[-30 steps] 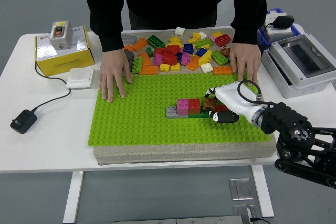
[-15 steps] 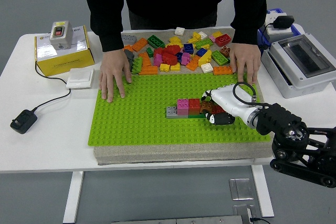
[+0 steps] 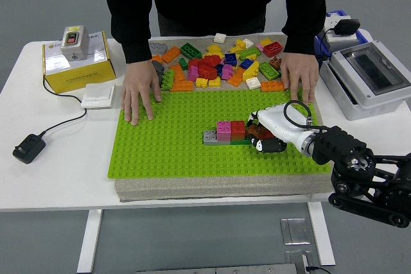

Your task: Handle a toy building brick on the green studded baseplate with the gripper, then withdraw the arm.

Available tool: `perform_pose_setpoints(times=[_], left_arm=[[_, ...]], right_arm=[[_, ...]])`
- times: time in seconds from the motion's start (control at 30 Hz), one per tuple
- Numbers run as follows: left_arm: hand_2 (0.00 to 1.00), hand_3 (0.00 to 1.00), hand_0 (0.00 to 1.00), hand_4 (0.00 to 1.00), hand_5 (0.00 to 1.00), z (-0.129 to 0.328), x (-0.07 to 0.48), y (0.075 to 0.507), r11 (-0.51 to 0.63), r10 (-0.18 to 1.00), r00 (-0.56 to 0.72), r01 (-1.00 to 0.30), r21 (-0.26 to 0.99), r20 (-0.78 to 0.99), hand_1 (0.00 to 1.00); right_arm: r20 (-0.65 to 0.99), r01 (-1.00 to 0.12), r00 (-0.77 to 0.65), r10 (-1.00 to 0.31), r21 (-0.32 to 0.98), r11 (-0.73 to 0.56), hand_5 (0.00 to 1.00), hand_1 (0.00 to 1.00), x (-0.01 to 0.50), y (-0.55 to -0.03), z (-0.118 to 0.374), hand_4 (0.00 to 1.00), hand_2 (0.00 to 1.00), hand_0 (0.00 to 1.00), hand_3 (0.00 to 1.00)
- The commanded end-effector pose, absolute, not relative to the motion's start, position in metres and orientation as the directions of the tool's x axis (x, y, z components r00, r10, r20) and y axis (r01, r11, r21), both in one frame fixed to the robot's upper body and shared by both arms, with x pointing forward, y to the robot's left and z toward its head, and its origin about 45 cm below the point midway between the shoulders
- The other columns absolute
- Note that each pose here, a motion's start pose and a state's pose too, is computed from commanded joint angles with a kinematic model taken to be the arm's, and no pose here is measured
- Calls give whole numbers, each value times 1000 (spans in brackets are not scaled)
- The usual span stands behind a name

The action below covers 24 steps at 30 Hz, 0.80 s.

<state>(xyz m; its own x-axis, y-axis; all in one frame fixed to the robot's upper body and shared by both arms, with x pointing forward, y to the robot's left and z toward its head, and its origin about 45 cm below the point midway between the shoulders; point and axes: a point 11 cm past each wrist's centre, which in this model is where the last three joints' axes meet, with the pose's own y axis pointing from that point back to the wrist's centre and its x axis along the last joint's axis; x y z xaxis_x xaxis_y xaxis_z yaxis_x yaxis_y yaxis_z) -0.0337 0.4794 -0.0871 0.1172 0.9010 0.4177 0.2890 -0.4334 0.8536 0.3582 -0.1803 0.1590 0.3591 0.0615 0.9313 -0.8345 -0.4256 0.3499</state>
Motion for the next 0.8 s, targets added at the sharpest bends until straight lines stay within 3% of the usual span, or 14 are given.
perform_pose_setpoints(times=[0.8], left_arm=[[591,657,692,78,649,-87,-33,480,-433,901,119,286,855,416,668]], right_arm=[[934,-831,348,75,345,-437,357,155,356,-182,161,449,449,125,603]])
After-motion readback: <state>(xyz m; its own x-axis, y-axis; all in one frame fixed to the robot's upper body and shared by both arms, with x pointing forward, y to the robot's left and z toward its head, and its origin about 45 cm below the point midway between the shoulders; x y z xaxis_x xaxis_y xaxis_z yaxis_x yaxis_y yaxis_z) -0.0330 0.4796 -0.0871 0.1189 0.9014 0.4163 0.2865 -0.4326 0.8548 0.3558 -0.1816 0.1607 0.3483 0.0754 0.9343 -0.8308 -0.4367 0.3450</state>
